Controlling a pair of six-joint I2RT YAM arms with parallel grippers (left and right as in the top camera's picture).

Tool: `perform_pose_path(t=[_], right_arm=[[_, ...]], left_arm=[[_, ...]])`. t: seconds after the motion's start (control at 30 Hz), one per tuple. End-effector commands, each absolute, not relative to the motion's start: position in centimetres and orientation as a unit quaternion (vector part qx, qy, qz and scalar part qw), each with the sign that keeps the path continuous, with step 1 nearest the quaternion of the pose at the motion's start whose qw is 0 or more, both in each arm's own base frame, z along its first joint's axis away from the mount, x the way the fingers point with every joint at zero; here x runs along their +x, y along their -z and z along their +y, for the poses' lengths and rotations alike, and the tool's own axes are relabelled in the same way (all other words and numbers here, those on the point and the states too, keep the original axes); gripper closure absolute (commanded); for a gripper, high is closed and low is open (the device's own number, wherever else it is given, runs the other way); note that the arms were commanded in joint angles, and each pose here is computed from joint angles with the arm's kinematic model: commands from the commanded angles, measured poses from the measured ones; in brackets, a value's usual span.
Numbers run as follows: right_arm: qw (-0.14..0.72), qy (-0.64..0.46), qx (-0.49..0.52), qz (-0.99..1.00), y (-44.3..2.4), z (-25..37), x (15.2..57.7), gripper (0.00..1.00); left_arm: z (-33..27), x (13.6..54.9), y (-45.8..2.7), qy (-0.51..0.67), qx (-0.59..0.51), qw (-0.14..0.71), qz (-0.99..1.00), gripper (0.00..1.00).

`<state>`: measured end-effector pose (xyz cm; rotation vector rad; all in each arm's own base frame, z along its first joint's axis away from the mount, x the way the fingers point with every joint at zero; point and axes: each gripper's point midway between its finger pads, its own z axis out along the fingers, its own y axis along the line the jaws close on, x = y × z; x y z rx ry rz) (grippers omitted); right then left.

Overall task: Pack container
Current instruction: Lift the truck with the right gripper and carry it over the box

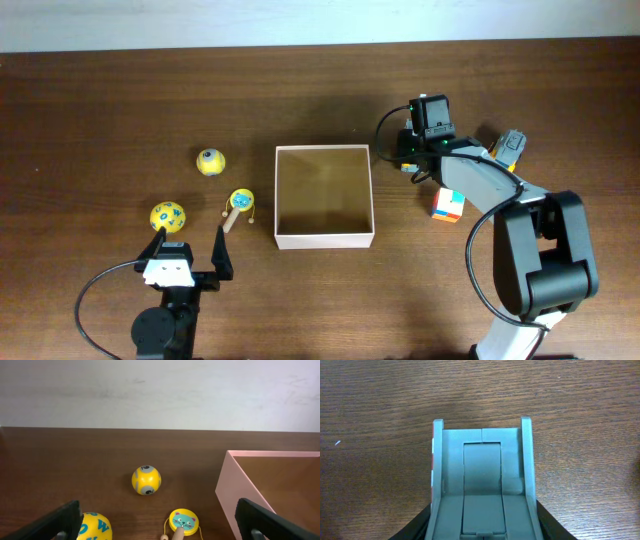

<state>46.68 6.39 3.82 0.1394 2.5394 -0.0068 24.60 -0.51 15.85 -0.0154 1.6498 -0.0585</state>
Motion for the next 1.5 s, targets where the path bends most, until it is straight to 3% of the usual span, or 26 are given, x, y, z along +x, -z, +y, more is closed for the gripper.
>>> perform_pose_path(t=[0.0,0.9,1.17,1.47], right_arm=[[0.294,0.007,0.047,0.955,-4.1,6.2,46.9,0.57],[0.262,0.006,0.006,0.965,-15.3,7.0,47.9,0.57],[0.234,-0.045,-0.040,0.970,-18.8,11.6,45.6,0.57],[0.226,-0.065,-0.122,0.964,-19.8,19.1,42.3,0.57]], left_arm=[[-0.6,24.6,-15.7,0.024,0.002,0.679,0.734,0.01],[-0.6,24.6,-15.7,0.024,0.002,0.679,0.734,0.01],[-0.6,24.6,-15.7,0.024,0.002,0.679,0.734,0.01],[-0.6,24.6,-15.7,0.024,0.002,0.679,0.734,0.01]])
